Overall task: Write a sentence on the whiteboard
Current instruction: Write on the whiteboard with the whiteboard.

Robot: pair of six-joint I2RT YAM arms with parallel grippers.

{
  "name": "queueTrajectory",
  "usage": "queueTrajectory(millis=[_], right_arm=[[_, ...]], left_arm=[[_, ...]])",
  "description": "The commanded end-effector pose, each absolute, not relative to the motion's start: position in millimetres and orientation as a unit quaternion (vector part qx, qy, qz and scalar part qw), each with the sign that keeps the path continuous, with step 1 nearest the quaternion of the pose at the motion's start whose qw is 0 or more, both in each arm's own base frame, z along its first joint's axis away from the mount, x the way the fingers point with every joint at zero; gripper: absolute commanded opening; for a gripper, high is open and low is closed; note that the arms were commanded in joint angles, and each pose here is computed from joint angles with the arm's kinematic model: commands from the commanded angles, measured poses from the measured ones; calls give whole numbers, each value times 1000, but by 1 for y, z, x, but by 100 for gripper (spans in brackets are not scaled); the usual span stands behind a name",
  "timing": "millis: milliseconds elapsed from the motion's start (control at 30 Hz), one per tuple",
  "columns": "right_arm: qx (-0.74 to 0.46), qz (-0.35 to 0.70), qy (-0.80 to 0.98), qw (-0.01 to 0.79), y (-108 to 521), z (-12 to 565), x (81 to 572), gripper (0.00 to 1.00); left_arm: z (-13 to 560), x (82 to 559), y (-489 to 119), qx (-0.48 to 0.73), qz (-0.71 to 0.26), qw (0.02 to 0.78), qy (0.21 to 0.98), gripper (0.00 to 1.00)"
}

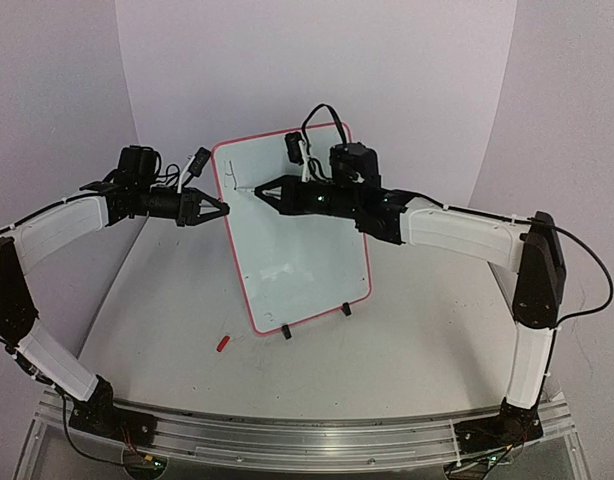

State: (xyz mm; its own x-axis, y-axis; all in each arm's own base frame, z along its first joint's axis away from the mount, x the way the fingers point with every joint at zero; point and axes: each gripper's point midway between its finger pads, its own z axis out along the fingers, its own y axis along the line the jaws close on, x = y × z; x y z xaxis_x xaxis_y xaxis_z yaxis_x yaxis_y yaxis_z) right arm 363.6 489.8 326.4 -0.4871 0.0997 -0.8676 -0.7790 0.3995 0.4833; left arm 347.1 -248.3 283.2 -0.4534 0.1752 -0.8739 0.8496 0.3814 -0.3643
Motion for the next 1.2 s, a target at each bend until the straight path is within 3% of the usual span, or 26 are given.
queueTrajectory(millis=[0, 333, 1167], right_arm=[[-253, 537, 657, 464, 474, 388, 339, 0], [-252, 532, 660, 468, 456, 398, 327, 0], [-262, 561, 657, 430, 477, 387, 370, 0]], left_arm=[[258, 336, -258, 375, -415, 362, 745, 0], [258, 334, -258, 376, -415, 361, 746, 0], [252, 329, -265, 386, -410, 350, 749, 0]])
